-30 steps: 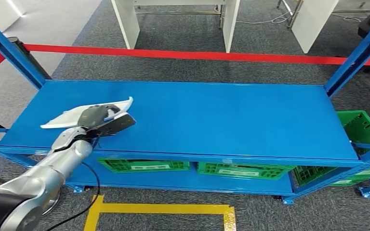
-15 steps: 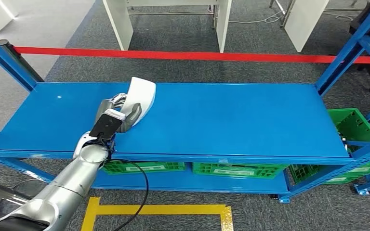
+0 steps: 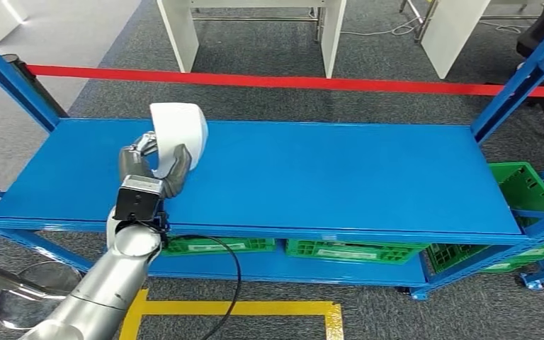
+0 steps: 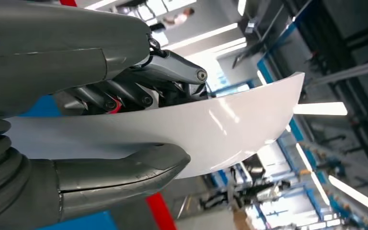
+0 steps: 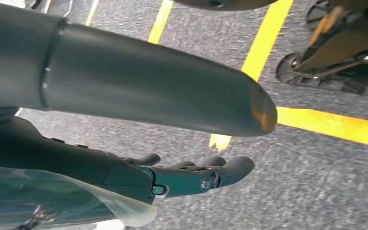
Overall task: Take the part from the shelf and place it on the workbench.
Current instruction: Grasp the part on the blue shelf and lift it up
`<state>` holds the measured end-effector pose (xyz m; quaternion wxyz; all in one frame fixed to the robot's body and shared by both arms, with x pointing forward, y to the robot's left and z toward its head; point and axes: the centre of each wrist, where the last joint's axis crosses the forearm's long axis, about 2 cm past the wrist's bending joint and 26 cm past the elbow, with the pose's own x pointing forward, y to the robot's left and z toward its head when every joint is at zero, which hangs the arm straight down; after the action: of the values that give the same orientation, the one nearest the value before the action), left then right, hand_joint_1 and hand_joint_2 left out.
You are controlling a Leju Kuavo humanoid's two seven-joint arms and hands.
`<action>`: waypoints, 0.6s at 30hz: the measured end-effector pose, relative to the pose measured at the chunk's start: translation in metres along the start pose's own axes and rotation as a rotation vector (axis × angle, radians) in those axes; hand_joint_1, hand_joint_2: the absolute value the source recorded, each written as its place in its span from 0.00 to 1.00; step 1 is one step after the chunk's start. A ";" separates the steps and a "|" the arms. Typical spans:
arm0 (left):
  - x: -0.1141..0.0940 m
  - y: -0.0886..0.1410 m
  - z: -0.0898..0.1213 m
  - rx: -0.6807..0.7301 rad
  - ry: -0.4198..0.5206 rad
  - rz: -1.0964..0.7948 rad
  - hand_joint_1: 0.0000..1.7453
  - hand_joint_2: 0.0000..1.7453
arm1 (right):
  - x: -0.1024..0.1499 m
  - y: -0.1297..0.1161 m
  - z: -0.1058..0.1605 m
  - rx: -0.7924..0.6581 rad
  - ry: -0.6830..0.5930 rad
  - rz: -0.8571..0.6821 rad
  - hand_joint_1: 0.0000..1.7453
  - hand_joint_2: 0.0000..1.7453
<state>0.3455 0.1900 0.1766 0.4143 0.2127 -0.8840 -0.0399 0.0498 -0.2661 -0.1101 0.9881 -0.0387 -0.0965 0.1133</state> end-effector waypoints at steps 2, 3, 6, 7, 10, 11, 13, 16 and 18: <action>0.004 0.001 0.003 0.056 -0.007 -0.013 1.00 1.00 | -0.001 0.001 0.000 0.001 0.002 0.001 0.00 0.00; 0.005 0.002 0.004 0.080 -0.011 -0.017 1.00 1.00 | -0.001 0.002 0.000 0.002 0.004 0.001 0.00 0.00; 0.010 0.006 0.003 0.134 -0.036 -0.037 1.00 1.00 | -0.001 0.004 0.000 0.003 0.005 0.003 0.00 0.00; 0.011 0.007 0.003 0.145 -0.045 -0.046 1.00 1.00 | -0.001 0.003 0.000 0.002 0.005 0.004 0.00 0.00; 0.012 0.010 0.007 0.156 -0.061 -0.072 1.00 1.00 | -0.001 0.003 0.000 0.002 0.009 0.006 0.00 0.00; 0.013 0.011 0.008 0.160 -0.069 -0.078 1.00 1.00 | -0.001 0.003 0.000 0.002 0.010 0.007 0.00 0.00; 0.015 0.012 0.006 0.177 -0.088 -0.083 1.00 1.00 | -0.001 0.004 0.001 0.004 0.012 0.008 0.00 0.00; 0.018 0.015 0.003 0.206 -0.101 -0.081 1.00 1.00 | 0.001 0.006 0.001 0.006 0.009 0.012 0.00 0.00; 0.019 0.017 0.002 0.223 -0.101 -0.080 1.00 1.00 | 0.001 0.006 0.001 0.006 0.008 0.015 0.00 0.00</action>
<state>0.3275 0.1976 0.1928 0.3413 0.2904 -0.8934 0.0314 0.0492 -0.2603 -0.1098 0.9877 -0.0368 -0.0918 0.1209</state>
